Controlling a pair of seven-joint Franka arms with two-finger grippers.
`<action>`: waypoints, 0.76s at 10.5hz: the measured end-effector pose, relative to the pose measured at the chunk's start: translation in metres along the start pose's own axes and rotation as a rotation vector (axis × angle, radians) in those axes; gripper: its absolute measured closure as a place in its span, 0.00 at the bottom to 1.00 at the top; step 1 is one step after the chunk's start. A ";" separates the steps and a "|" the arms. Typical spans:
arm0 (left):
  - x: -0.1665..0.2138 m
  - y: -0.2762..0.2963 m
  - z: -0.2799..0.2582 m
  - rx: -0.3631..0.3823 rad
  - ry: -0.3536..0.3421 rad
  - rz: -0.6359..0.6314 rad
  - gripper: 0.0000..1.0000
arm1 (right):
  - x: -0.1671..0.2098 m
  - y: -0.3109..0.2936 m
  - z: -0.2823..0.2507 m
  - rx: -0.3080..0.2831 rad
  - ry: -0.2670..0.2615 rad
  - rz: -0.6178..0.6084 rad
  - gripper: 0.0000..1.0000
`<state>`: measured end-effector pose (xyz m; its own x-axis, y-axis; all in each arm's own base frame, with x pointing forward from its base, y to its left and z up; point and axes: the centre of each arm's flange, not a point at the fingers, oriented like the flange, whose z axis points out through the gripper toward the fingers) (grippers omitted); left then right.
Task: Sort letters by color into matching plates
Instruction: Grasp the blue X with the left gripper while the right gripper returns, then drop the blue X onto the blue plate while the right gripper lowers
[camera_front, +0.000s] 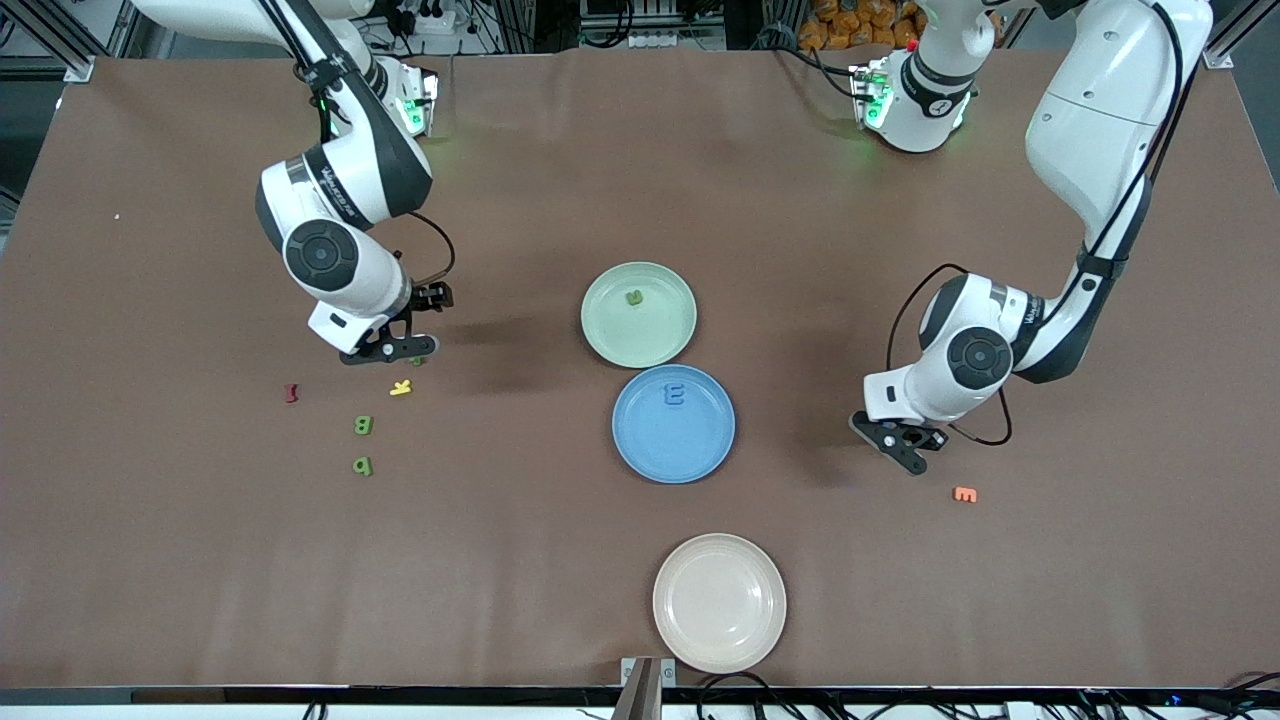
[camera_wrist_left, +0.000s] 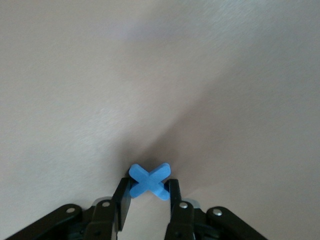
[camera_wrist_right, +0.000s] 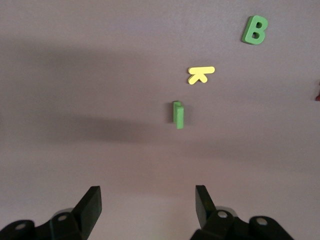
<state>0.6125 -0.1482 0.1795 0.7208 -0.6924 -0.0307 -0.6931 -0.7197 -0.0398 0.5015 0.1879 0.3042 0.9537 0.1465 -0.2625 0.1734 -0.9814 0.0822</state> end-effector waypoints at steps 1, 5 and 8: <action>0.005 0.008 -0.001 -0.006 0.007 -0.020 0.64 | -0.001 0.005 0.009 -0.017 0.020 -0.019 0.16; 0.039 0.033 -0.029 -0.016 0.088 -0.139 0.64 | -0.003 0.024 0.038 -0.039 0.087 -0.057 0.21; 0.066 0.061 -0.051 -0.041 0.139 -0.235 0.64 | -0.001 0.050 0.055 -0.047 0.149 -0.047 0.23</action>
<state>0.6174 -0.2399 0.2263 0.8563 -0.5042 0.1124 -0.5084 -0.8610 0.0111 0.4956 0.1317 0.2558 0.9696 0.2122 -0.1221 0.2266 -0.9667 0.1187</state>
